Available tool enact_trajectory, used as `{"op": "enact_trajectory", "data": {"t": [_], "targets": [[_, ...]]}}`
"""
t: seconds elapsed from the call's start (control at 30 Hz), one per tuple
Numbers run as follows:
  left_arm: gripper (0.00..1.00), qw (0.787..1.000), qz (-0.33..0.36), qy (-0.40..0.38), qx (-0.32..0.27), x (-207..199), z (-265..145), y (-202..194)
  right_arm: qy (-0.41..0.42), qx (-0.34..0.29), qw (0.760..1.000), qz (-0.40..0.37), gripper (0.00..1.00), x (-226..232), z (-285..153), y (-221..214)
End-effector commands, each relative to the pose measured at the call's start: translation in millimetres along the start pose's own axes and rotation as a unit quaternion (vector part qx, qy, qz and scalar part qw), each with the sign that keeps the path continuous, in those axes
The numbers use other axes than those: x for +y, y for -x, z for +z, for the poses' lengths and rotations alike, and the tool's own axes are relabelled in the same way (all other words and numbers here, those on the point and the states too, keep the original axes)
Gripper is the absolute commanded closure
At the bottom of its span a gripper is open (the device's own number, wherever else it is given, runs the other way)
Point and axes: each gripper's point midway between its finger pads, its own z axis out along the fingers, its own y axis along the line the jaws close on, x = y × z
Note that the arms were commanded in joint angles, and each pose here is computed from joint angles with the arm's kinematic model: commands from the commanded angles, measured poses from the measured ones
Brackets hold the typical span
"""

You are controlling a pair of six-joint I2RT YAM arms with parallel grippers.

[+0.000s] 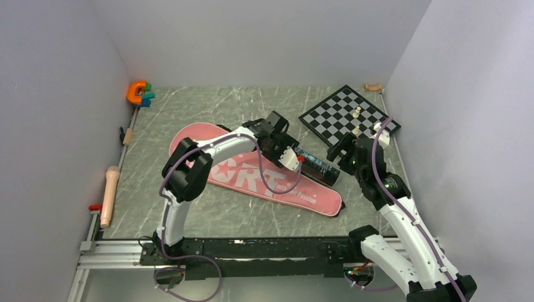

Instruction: Pack up the badminton gear

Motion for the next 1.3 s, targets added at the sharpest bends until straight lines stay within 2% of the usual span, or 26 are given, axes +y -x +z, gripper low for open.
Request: {"op": "enact_trajectory", "data": {"t": [0.0,0.1,0.13,0.17,0.37,0.4,0.57,0.7,0.8,0.87,0.97,1.1,1.27], "targets": [[0.46,0.998,-0.011,-0.028,-0.048,-2,8,23,0.013,-0.005,1.0,-0.007,0.11,2,4,4],[0.35,0.997,-0.04,-0.027,-0.052,-8,14,24,0.014,-0.001,1.0,-0.007,0.11,-1,6,2],[0.27,0.997,-0.046,-0.028,-0.054,-12,14,25,0.015,0.001,1.0,-0.007,0.11,-1,7,2],[0.15,0.997,-0.052,-0.033,-0.054,-20,16,23,0.015,0.002,1.0,-0.007,0.11,-1,8,2],[0.09,0.994,-0.083,-0.034,-0.057,-31,14,21,0.022,0.017,1.0,-0.005,0.1,-2,15,-5],[0.02,0.993,-0.091,-0.036,-0.058,-31,14,22,0.022,0.02,1.0,-0.005,0.1,-2,16,-5],[0.01,0.99,-0.119,-0.056,-0.061,-33,1,22,0.023,0.026,0.999,-0.004,0.1,-2,17,-8],[0.01,0.992,-0.1,-0.052,-0.048,-39,0,16,0.023,0.03,0.999,0.0,0.1,-4,18,-10],[0.01,0.995,-0.098,0.016,-0.02,-14,5,3,0.025,0.034,0.999,0.005,0.1,-4,18,-13],[0.01,0.99,-0.114,0.086,0.0,15,3,-7,0.026,0.035,0.999,0.009,0.1,-4,17,-13],[0.01,0.983,-0.121,0.136,0.006,40,-7,-10,0.026,0.036,0.999,0.011,0.09,-4,16,-14],[0.01,0.98,-0.121,0.16,-0.005,53,-25,-2,0.028,0.037,0.999,0.013,0.1,-2,16,-13],[0.0,0.983,-0.132,0.127,-0.022,39,-40,9,0.03,0.042,0.999,0.014,0.1,0,17,-14]]}}
